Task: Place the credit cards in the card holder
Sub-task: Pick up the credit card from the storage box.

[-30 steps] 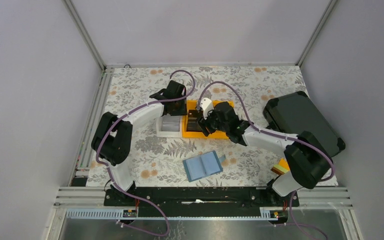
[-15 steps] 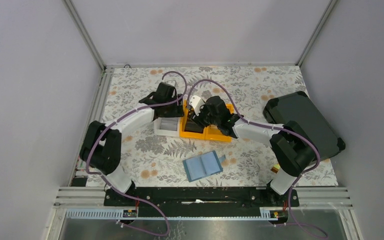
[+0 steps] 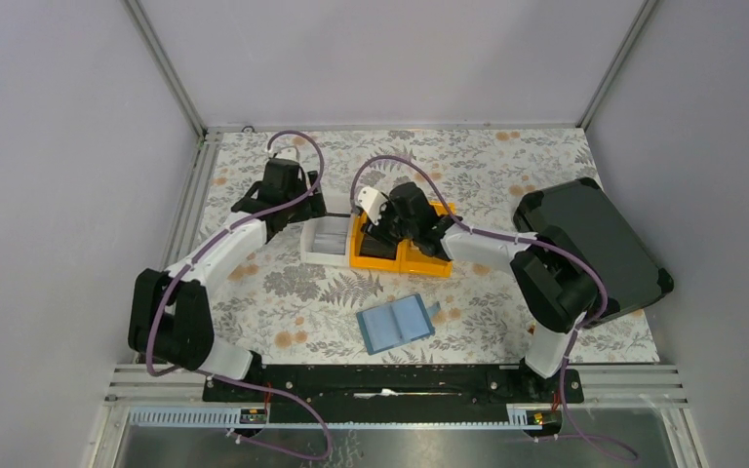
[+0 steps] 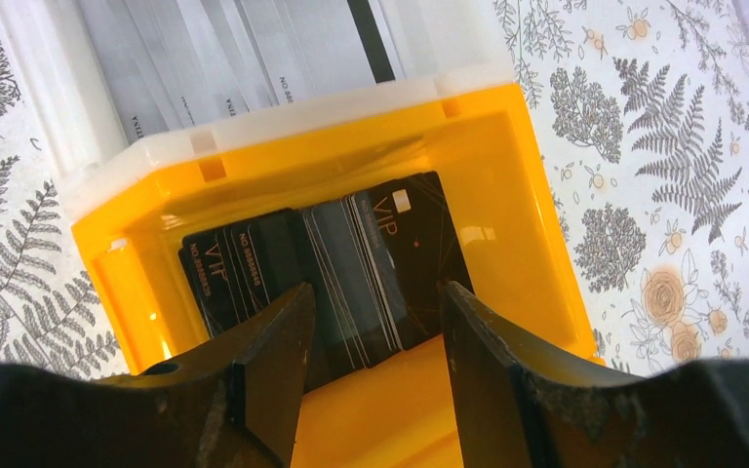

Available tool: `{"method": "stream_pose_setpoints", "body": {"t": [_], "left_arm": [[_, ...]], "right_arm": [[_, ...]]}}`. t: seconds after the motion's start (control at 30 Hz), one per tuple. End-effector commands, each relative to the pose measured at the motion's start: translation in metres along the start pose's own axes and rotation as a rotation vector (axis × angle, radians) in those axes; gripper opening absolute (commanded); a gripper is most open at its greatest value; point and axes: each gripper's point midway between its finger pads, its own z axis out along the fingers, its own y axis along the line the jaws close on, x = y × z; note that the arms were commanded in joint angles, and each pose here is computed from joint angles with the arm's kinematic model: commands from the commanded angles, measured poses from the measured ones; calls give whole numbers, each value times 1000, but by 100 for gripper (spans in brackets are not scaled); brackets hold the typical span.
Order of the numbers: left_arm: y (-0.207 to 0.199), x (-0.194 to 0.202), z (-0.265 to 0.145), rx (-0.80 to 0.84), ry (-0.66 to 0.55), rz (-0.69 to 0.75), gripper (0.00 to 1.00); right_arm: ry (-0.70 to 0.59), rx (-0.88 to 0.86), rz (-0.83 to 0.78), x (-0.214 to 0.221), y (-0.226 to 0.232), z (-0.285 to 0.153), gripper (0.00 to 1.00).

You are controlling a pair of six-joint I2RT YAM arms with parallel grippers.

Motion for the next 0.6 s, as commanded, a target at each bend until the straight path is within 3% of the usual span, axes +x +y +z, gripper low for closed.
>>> {"method": "stream_pose_setpoints", "body": {"t": [0.0, 0.17, 0.4, 0.57], "left_arm": [[28, 16, 21, -59, 58, -25, 73], [21, 29, 33, 4, 103, -25, 67], [31, 40, 42, -17, 142, 47, 39], [38, 43, 43, -37, 144, 111, 18]], "right_arm": [[22, -12, -72, -15, 0, 10, 57], [110, -46, -99, -6, 7, 23, 54], [213, -24, -161, 18, 6, 34, 52], [270, 33, -234, 31, -6, 40, 45]]}}
